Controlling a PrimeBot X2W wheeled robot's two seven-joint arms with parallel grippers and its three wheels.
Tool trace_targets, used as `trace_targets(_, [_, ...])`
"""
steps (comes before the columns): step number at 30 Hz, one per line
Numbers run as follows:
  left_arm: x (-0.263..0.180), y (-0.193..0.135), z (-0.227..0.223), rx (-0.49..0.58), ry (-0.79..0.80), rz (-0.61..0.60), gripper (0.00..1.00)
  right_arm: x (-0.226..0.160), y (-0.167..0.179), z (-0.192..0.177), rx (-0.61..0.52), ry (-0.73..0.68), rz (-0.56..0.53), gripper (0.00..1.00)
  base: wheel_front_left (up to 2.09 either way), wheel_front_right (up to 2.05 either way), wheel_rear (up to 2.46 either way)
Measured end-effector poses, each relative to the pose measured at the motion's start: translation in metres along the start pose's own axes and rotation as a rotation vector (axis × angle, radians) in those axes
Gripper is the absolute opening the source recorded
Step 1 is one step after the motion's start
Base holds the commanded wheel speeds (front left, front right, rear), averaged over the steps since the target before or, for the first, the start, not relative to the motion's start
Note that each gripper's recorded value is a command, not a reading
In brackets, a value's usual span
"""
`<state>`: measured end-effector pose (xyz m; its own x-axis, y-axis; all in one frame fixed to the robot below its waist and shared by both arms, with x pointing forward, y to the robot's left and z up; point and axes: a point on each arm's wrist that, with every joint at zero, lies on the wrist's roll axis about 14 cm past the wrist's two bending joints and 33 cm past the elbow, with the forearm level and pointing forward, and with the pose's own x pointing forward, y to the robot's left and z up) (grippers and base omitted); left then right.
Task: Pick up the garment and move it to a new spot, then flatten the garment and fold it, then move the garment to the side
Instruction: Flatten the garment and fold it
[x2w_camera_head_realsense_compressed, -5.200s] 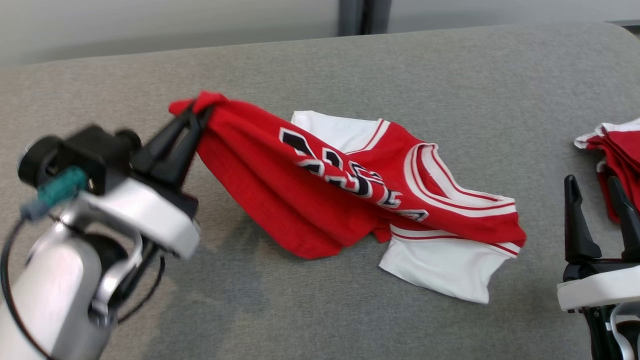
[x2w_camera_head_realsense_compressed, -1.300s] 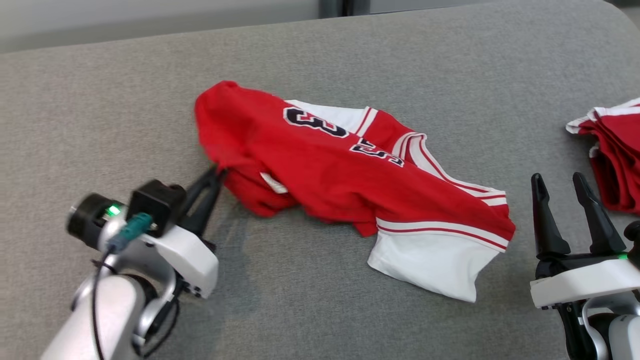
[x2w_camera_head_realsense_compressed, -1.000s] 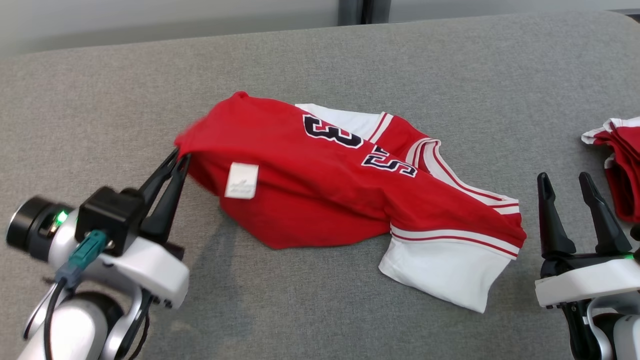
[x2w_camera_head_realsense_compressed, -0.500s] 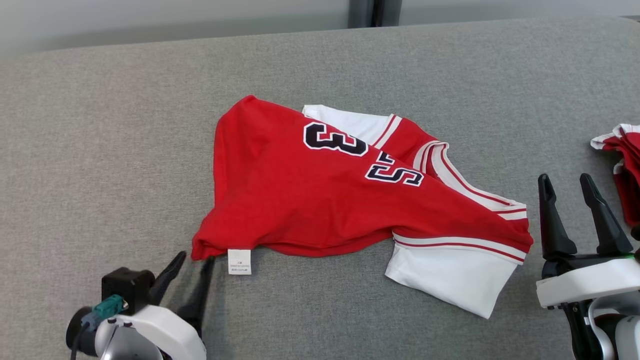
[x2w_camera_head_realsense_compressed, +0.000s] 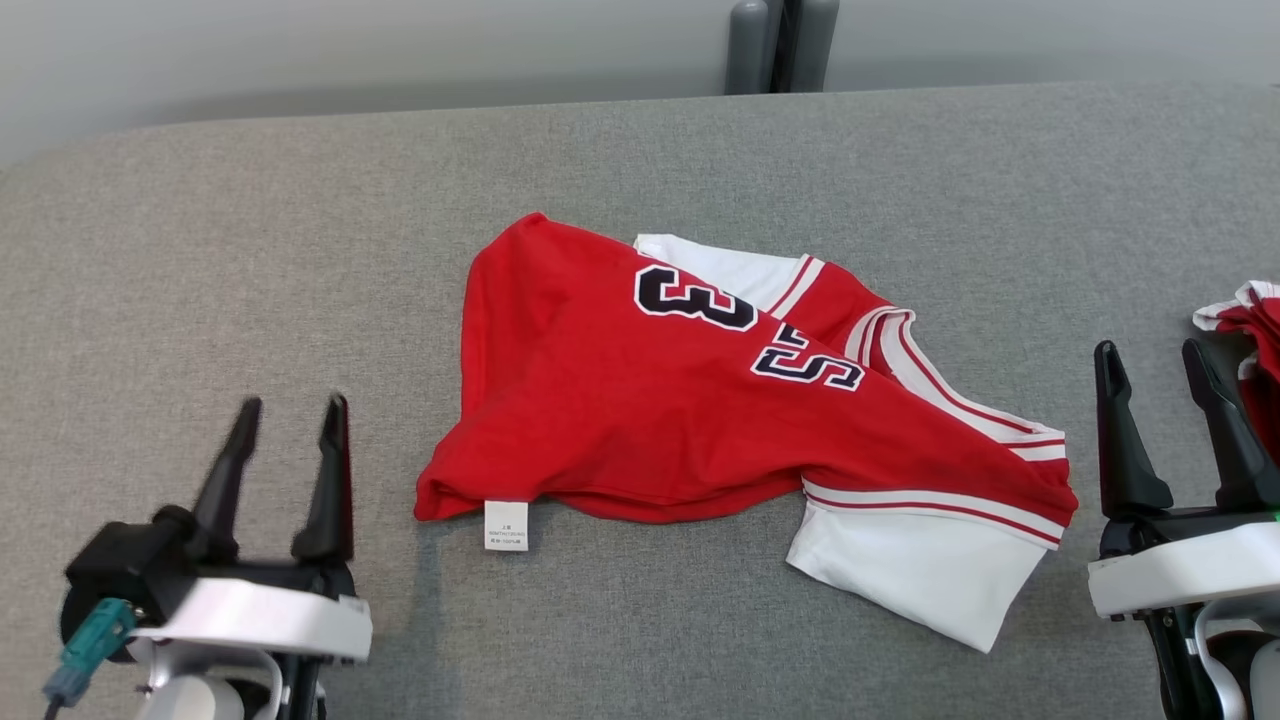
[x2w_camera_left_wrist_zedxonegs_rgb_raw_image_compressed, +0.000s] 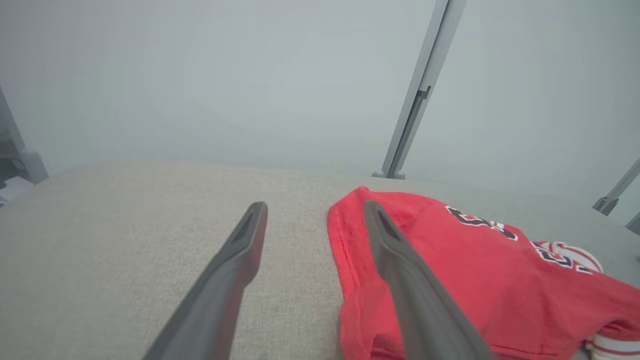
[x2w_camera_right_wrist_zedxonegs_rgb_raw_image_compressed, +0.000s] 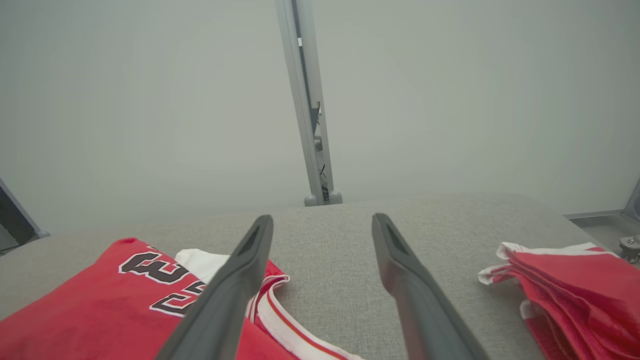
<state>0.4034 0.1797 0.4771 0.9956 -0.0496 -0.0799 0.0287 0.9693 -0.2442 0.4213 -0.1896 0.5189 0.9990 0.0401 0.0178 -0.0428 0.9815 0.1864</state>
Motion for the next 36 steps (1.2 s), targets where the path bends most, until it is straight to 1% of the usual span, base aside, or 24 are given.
trace_targets(5, [0.006,-0.008,0.056,0.045,-0.207,-0.006,1.00,-0.002,0.004,0.009,-0.012,-0.026,0.012,1.00,0.00,0.00,0.00])
trace_targets(9, [0.005,-0.017,0.077,0.125,-0.275,-0.041,1.00,-0.003,0.009,0.013,-0.028,-0.037,0.025,1.00,0.00,0.00,0.00])
trace_targets(12, [0.004,-0.019,0.079,0.178,-0.267,-0.052,1.00,-0.006,0.012,0.016,-0.030,-0.046,0.034,1.00,0.00,0.00,0.00])
trace_targets(18, [-0.005,-0.020,0.068,0.214,-0.212,-0.051,1.00,-0.015,0.016,0.016,-0.029,-0.042,0.043,1.00,0.00,0.00,0.00])
trace_targets(27, [-0.024,-0.022,0.053,0.198,-0.156,-0.054,1.00,-0.034,0.019,0.018,-0.028,-0.029,0.048,1.00,0.00,0.00,0.00])
trace_targets(36, [-0.030,-0.021,0.043,0.188,-0.112,-0.057,1.00,-0.042,0.019,0.022,-0.028,-0.032,0.048,1.00,0.00,0.00,0.00])
